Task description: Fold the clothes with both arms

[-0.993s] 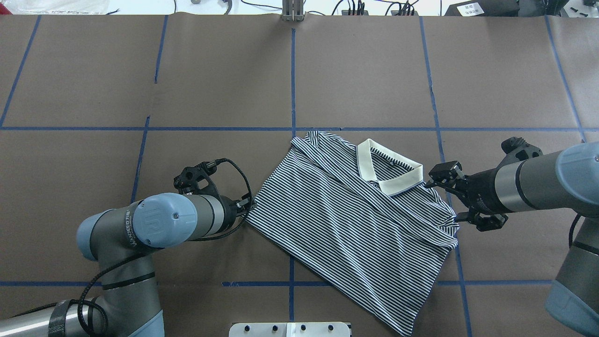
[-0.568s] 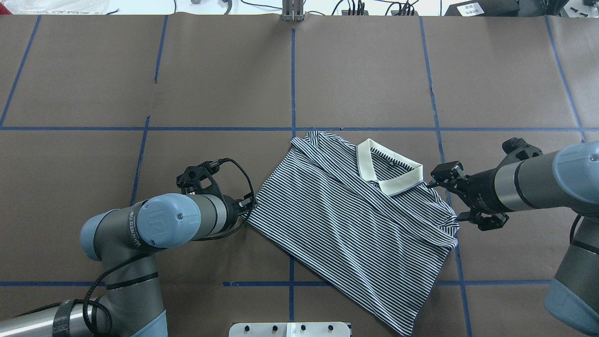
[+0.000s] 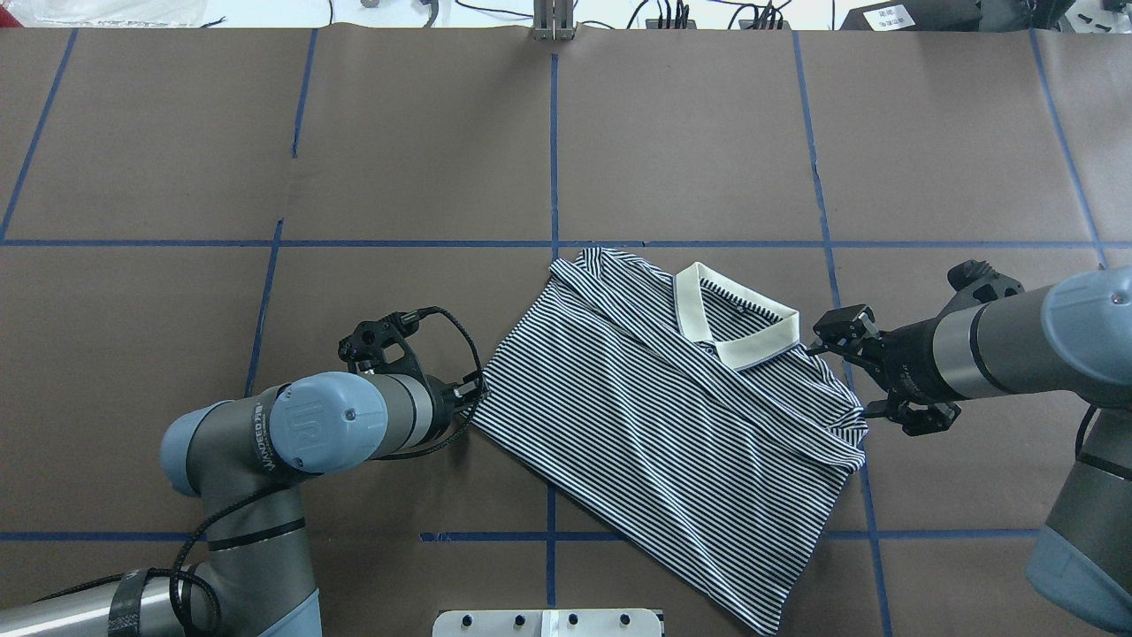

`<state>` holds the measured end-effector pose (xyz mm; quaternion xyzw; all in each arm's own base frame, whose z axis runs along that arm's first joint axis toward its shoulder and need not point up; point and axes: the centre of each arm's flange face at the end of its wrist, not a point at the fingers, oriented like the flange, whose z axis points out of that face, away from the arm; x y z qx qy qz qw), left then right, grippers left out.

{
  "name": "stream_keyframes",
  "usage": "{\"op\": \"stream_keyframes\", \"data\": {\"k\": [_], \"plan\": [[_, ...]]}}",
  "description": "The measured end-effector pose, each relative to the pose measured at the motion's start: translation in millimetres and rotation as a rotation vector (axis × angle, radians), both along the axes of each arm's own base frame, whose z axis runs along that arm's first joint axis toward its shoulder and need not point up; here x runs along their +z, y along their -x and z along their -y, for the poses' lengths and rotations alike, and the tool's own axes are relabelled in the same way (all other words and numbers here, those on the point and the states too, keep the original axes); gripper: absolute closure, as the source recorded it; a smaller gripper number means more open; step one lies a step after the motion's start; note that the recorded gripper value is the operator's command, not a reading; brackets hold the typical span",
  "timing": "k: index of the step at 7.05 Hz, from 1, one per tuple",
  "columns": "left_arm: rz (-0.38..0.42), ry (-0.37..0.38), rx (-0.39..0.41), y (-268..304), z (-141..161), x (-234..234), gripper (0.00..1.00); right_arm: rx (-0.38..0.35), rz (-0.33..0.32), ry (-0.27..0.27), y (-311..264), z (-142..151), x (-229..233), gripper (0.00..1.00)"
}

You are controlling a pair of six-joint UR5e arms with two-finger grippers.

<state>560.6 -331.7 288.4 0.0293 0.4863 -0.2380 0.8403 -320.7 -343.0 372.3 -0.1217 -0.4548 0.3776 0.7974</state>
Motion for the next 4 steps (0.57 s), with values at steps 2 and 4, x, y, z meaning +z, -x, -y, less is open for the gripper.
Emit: {"op": "stream_keyframes", "data": {"k": [2, 4], "plan": [[0.003, 0.001, 0.001, -1.4, -0.5, 1.5, 0.86, 0.001, 0.000, 0.000, -0.7, 0.2, 0.1, 0.00], [0.004, 0.001, 0.003, -2.7, -1.1, 1.7, 1.00, 0.002, 0.000, 0.000, -1.6, 0.3, 0.0, 0.00]]}}
